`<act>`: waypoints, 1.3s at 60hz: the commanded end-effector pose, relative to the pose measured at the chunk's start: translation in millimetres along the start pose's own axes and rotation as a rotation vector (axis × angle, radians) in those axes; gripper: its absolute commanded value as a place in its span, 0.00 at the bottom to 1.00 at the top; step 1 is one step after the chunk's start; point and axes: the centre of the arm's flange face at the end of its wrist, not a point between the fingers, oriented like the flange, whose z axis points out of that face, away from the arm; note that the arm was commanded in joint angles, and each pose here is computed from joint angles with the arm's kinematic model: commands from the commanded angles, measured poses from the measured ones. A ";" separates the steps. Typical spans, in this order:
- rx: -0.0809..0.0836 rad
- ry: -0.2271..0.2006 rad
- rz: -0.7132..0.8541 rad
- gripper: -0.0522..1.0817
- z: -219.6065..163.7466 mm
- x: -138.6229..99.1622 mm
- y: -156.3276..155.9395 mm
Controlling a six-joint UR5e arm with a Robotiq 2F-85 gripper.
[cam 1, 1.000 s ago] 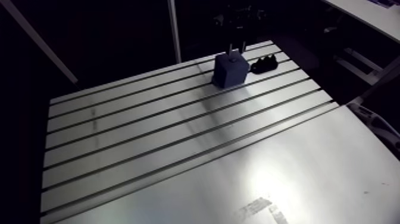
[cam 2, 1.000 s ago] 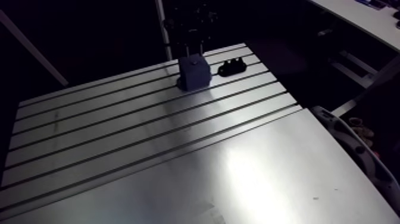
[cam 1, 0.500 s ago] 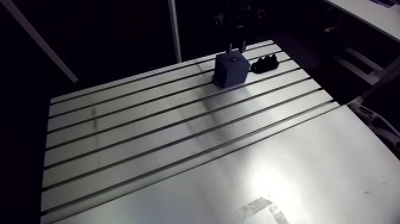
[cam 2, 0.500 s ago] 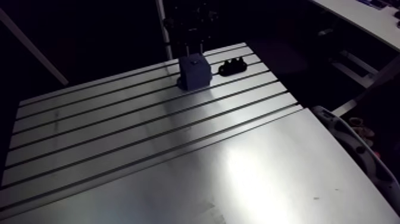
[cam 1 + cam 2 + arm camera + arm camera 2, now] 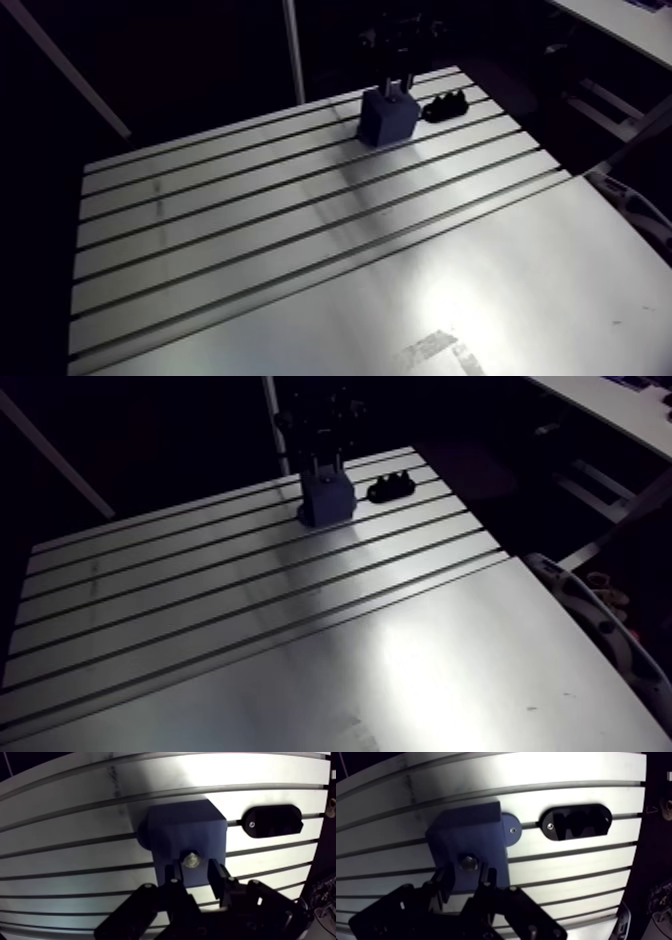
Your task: Pick up the M10 bolt and insert it into the hex recess until seated.
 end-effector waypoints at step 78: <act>0.003 -0.013 -0.043 0.60 8.6 1.2 -3.0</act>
